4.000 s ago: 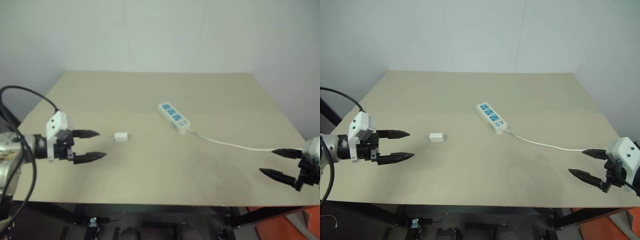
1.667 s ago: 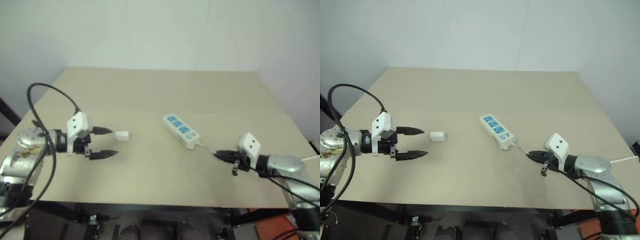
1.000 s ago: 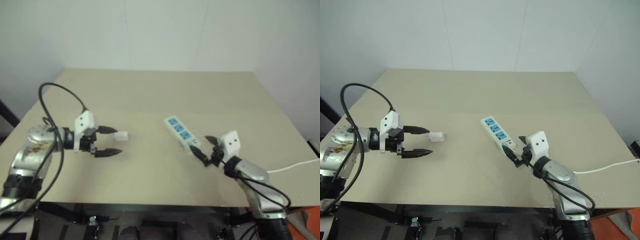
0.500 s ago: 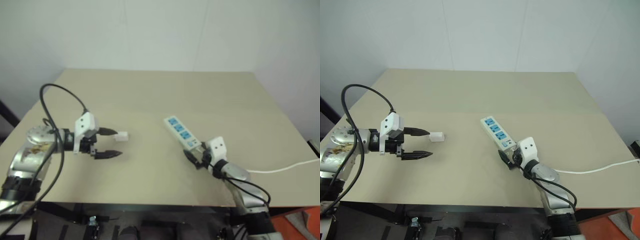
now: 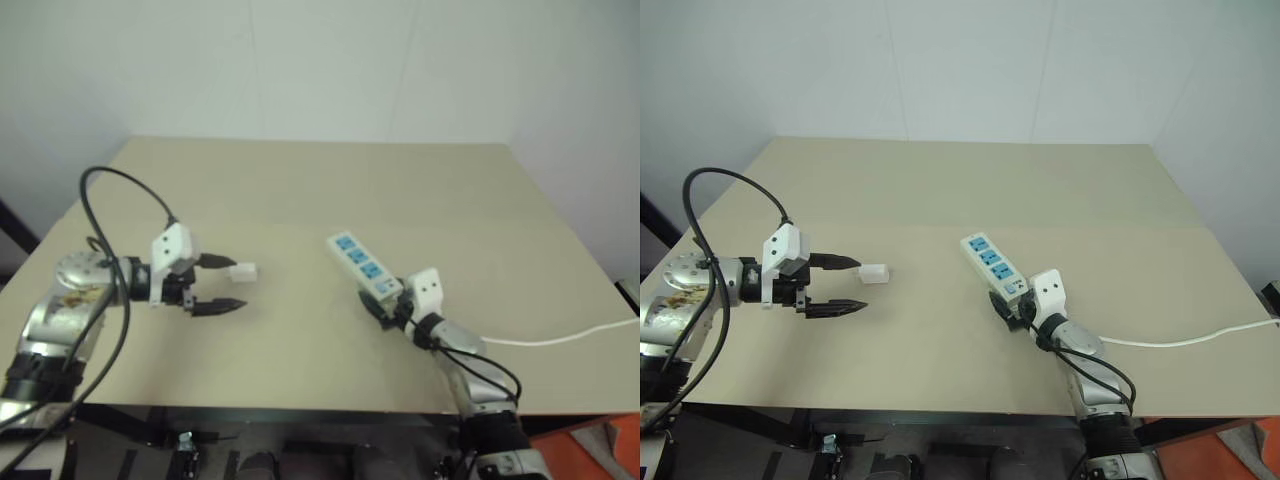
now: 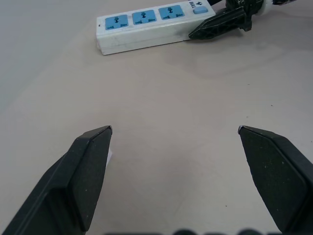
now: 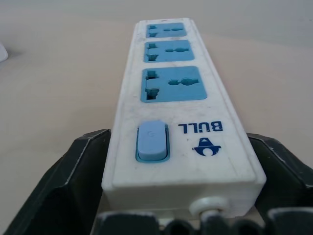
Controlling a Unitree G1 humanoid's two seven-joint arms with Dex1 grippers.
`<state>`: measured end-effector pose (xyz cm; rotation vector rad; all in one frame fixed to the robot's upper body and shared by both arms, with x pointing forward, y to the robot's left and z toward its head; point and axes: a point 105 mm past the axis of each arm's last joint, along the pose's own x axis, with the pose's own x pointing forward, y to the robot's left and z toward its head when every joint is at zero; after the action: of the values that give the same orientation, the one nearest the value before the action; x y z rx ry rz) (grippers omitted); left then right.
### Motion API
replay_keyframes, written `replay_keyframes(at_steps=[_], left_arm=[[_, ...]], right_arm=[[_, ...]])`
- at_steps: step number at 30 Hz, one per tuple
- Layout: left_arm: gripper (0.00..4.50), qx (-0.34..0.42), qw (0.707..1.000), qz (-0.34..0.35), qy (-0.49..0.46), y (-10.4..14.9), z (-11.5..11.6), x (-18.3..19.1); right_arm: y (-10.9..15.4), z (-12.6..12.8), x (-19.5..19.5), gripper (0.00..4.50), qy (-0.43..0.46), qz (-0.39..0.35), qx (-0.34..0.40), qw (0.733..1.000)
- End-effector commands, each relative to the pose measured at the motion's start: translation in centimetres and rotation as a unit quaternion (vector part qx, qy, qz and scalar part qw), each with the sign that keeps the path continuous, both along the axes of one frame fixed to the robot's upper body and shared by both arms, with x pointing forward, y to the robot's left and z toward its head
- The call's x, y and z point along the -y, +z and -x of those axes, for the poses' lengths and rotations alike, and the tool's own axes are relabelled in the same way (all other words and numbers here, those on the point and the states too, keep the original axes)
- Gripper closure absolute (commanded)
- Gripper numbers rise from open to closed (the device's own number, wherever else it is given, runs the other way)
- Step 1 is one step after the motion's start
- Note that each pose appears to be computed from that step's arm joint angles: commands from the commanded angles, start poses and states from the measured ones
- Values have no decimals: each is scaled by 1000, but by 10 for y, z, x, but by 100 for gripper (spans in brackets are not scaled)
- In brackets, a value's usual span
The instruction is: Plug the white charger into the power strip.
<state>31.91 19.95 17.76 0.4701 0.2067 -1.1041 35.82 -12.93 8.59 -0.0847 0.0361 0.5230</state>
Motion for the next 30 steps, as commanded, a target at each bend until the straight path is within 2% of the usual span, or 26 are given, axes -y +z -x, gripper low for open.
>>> replay_keyframes(at_steps=[1,4,8,10,15,19,26,30], left_arm=[[0,30,999,-6,19,15,-11,5],[0,97,993,-61,38,22,-23,14],[0,52,995,-90,2,35,-34,31],[0,20,990,-142,-7,37,-45,36],[0,-14,943,-329,-49,27,-62,34],[0,-40,906,-419,-45,17,-81,38],[0,-45,889,-451,-62,5,-98,62],[0,-46,876,-476,-60,-6,-101,62]], right_arm=[[3,0,-2,109,6,6,14,1000],[0,0,0,108,6,18,14,1000],[-4,1,-1,108,14,23,10,1000],[-6,1,-1,108,17,27,9,999],[-9,1,-3,108,22,28,1,999],[-12,1,-1,108,23,34,-6,999],[-17,5,0,108,21,36,-15,999],[-16,7,0,108,19,37,-15,999]])
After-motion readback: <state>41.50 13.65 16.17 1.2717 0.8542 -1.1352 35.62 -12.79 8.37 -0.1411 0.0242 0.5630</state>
